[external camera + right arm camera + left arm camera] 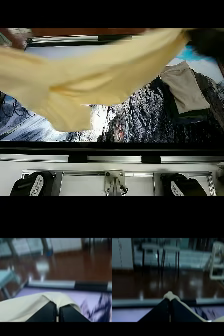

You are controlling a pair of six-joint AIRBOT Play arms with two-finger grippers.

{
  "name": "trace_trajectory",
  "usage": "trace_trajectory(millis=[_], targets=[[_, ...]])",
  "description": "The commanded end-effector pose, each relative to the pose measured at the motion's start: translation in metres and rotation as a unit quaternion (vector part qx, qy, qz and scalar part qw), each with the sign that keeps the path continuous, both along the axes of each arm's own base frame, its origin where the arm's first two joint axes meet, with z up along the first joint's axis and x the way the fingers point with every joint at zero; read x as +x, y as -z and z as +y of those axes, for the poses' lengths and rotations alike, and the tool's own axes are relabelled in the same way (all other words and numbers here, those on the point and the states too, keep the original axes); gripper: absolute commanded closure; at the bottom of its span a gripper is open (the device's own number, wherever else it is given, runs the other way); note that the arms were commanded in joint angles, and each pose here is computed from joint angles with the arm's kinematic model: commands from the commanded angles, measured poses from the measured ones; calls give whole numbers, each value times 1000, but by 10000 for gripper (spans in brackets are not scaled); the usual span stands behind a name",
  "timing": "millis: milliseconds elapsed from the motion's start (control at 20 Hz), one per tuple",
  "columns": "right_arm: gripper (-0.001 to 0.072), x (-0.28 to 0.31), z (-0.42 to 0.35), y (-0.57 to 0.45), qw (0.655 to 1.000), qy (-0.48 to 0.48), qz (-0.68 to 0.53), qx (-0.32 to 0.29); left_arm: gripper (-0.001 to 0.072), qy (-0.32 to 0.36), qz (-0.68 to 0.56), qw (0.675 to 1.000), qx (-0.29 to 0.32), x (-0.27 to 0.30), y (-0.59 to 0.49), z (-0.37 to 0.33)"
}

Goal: Fold the shirts.

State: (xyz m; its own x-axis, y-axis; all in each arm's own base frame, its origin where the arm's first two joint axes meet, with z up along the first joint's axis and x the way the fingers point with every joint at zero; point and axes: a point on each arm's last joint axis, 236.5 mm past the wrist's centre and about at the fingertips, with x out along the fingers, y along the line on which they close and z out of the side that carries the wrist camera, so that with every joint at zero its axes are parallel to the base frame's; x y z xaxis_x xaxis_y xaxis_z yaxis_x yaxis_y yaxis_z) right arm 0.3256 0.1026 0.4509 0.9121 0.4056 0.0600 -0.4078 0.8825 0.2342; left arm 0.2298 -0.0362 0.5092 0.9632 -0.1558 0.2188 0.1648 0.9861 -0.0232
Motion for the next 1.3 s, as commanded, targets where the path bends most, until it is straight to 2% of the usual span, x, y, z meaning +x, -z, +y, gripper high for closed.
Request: trace_trajectory(millis=[0,100,150,300,450,500,650,800,950,1100,1200,1250], targets=[[640,-151,-33,-154,972,51,-227,24,676,-12,-224,974,31,-137,-134,-29],[640,-185,-32,-160,971,41,-232,41,676,20,-229,973,-14,-162,-140,-40],[641,-190,-34,-154,974,43,-216,45,677,18,-218,976,-8,-164,-134,-42],[640,-170,-41,-108,990,70,-121,0,677,-53,-138,988,38,-142,-99,-20],[640,-126,-66,-15,987,125,75,-61,676,-138,-15,988,66,-102,-44,26],[640,-112,-74,23,975,138,153,-85,676,-154,26,985,67,-84,-21,39],[640,-73,-84,144,909,140,369,-135,676,-161,145,975,57,-17,58,67],[640,-14,-70,246,869,113,461,-137,677,-124,296,947,23,58,177,80],[640,78,-41,303,892,94,439,-60,677,-69,359,929,-52,123,257,72],[640,163,-12,318,912,83,390,98,676,-24,363,920,-146,180,287,61],[640,199,-8,337,904,92,379,177,676,-12,362,917,-169,210,305,56],[640,207,-8,356,897,99,389,187,676,-9,370,913,-169,221,318,53]])
